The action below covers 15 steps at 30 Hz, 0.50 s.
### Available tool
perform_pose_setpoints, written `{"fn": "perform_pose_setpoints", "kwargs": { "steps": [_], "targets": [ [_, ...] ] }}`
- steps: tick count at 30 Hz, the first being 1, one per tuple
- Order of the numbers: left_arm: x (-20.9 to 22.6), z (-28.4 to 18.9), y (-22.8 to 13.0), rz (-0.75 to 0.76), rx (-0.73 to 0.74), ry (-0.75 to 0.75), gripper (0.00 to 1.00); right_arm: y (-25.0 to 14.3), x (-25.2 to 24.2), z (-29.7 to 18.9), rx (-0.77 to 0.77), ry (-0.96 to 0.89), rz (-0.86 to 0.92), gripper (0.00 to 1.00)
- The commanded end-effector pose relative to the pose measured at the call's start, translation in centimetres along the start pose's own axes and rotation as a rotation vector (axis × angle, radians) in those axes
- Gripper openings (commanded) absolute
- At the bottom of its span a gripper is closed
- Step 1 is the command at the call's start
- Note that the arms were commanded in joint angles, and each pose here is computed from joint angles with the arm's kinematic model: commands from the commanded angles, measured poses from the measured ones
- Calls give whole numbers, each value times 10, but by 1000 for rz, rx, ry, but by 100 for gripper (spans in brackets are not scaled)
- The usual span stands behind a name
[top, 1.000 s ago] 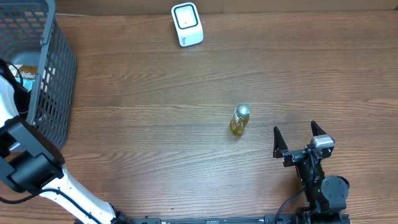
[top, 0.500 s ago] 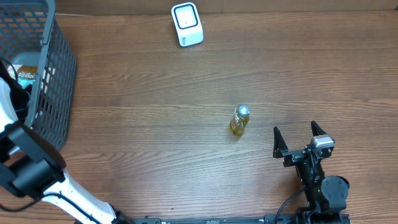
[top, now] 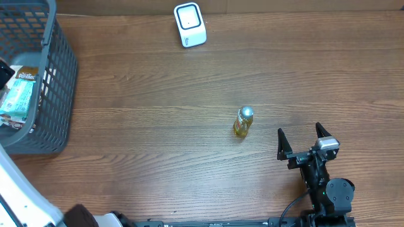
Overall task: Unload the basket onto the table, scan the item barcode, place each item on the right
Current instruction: 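Grasp the green-lidded jar with the left gripper and lift out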
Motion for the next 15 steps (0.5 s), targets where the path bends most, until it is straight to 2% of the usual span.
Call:
{"fn": "perform_pose_setpoints", "kwargs": {
  "steps": [1,9,15],
  "targets": [
    [-39,-32,-19,28,34,-165,48,-2,0,0,-2,-1,-6,100],
    [-85,-39,-96,218,241,-205,49,-2,0,0,-2,-2,-6,100],
    [-116,-44,-150,356,337,-199,49,-2,0,0,-2,-1,-6,100]
  ]
}}
Point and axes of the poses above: each gripper's point midway between its finger pads, its own z axis out along the fingers, its own x axis along the line the jaws close on, y = z × x, the point moved 1 cm from there along -z, back along the fingers, and after that the axes turned 6 degrees about -z, right-handed, at the moved point
